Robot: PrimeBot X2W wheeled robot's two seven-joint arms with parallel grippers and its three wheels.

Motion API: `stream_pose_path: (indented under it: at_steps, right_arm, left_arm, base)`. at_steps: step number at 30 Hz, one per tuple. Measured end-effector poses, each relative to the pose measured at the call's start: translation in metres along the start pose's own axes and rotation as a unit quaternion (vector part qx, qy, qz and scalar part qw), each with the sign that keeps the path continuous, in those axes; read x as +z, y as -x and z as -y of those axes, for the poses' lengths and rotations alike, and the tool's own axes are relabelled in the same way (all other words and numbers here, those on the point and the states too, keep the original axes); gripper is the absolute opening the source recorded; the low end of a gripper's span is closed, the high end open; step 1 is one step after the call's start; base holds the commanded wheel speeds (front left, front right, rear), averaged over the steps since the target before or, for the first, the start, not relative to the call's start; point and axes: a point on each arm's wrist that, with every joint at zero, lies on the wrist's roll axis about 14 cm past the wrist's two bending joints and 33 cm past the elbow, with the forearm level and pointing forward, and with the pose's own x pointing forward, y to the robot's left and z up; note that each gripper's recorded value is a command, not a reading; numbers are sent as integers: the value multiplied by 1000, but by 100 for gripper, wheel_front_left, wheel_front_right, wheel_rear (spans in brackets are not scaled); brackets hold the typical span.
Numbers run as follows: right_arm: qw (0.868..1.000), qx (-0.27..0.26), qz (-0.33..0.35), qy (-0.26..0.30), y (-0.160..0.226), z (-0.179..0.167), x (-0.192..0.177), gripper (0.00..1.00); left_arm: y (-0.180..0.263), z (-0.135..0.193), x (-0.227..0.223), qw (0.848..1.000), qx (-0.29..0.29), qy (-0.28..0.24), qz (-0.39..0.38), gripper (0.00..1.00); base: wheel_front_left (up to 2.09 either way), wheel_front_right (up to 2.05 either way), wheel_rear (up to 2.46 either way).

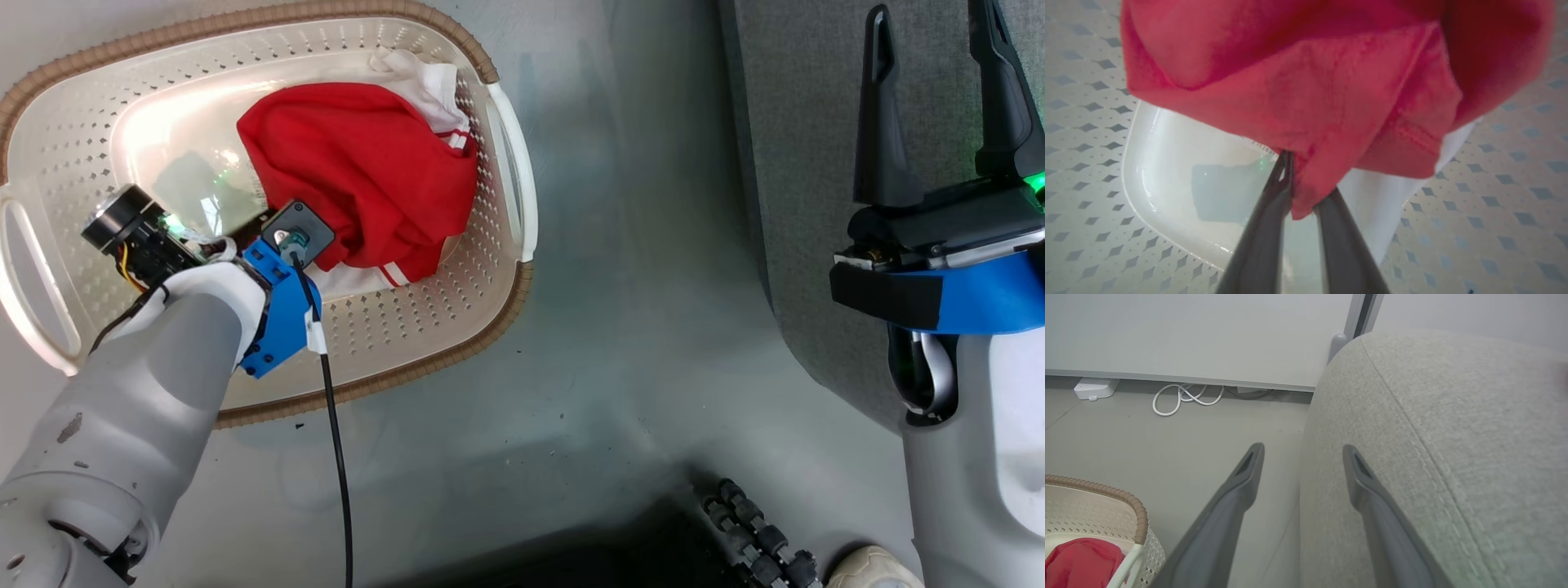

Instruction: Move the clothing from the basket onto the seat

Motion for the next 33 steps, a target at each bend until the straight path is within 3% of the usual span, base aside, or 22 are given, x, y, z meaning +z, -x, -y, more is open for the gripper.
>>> stream_pose_path:
  at_steps: [10,21,28,33]
  right_arm:
    - [1000,-4,1,-5,0,1,2,100]
    - [1000,1,24,-17,-1,-5,25,100]
    - [999,0,43,-20,4,-4,47,100]
    - [998,2,61,-23,10,-5,66,100]
  left_arm:
    - [4,-4,10,1000,8,6,26,0]
    - [28,0,65,993,15,23,113,0]
    - [56,9,111,983,20,32,178,0]
    - [87,9,149,968,38,49,242,0]
  base:
    - [0,0,0]
    - [0,0,0]
    - [0,0,0]
    - [0,0,0]
